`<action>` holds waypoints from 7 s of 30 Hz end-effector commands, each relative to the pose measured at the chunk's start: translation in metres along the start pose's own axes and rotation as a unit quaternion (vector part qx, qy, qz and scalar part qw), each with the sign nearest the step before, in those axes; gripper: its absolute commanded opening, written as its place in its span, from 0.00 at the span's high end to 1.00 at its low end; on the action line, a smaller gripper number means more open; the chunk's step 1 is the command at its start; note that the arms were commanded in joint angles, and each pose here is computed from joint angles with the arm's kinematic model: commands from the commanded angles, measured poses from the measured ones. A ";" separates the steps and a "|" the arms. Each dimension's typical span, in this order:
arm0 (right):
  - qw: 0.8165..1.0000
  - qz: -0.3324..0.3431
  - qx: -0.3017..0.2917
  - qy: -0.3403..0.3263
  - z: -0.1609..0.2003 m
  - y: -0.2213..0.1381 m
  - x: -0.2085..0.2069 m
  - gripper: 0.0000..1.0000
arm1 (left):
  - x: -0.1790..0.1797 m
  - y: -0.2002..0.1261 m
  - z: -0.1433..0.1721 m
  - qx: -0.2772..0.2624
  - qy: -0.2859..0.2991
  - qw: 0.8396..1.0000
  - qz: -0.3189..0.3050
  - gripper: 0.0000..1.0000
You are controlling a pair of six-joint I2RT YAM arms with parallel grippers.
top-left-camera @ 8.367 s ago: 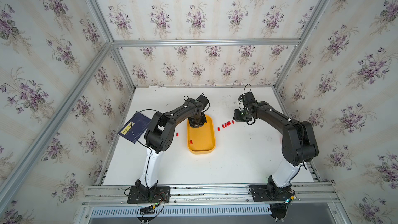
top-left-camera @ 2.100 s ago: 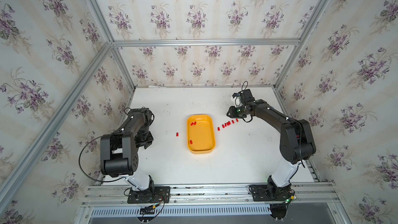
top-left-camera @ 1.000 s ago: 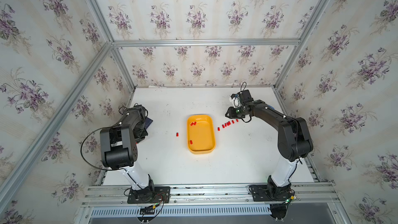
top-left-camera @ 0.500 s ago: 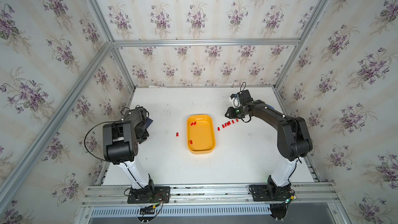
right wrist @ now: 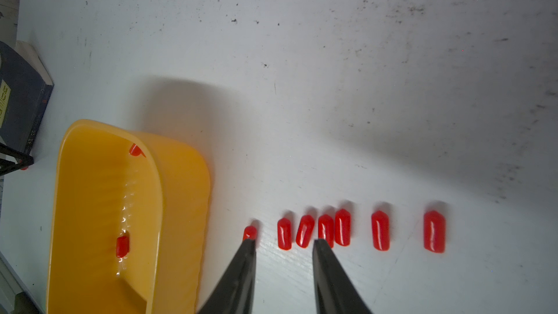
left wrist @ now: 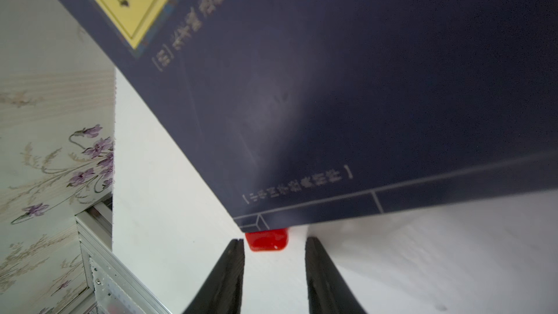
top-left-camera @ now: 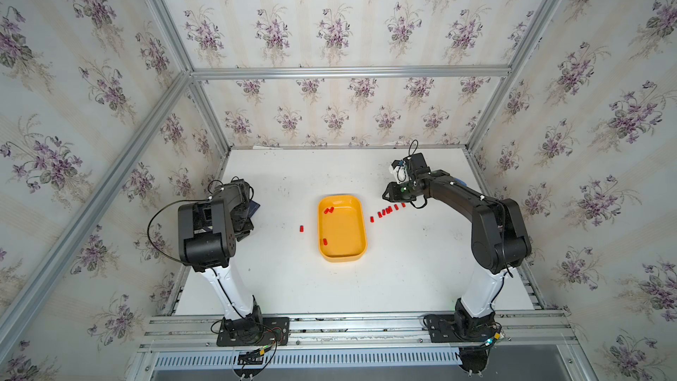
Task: Take the screw protection sleeves out of the storage box
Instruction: Pick up the screw protection sleeve from the center of the board, then place the screw protection sleeve at the center of the board, then pick up the screw protection sleeve from the storage box.
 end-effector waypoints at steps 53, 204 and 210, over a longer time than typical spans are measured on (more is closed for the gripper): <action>1.000 0.004 -0.009 -0.012 -0.003 -0.006 0.001 0.63 | -0.069 -0.076 0.000 -0.057 0.085 0.989 0.107 0.84; 0.988 0.071 0.061 0.126 0.028 0.120 0.136 0.70 | -0.239 -0.184 0.119 -0.078 0.204 0.877 0.427 0.85; 0.987 0.078 0.069 0.124 0.030 0.122 0.133 0.75 | -0.240 -0.183 0.121 -0.076 0.206 0.875 0.431 0.85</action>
Point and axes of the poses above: each gripper's point midway between its finger pads, its own y axis out along the fingers, its own x axis along the line the jaws close on, z = x × y, the point moved 4 cm from there along -y, back along the fingers
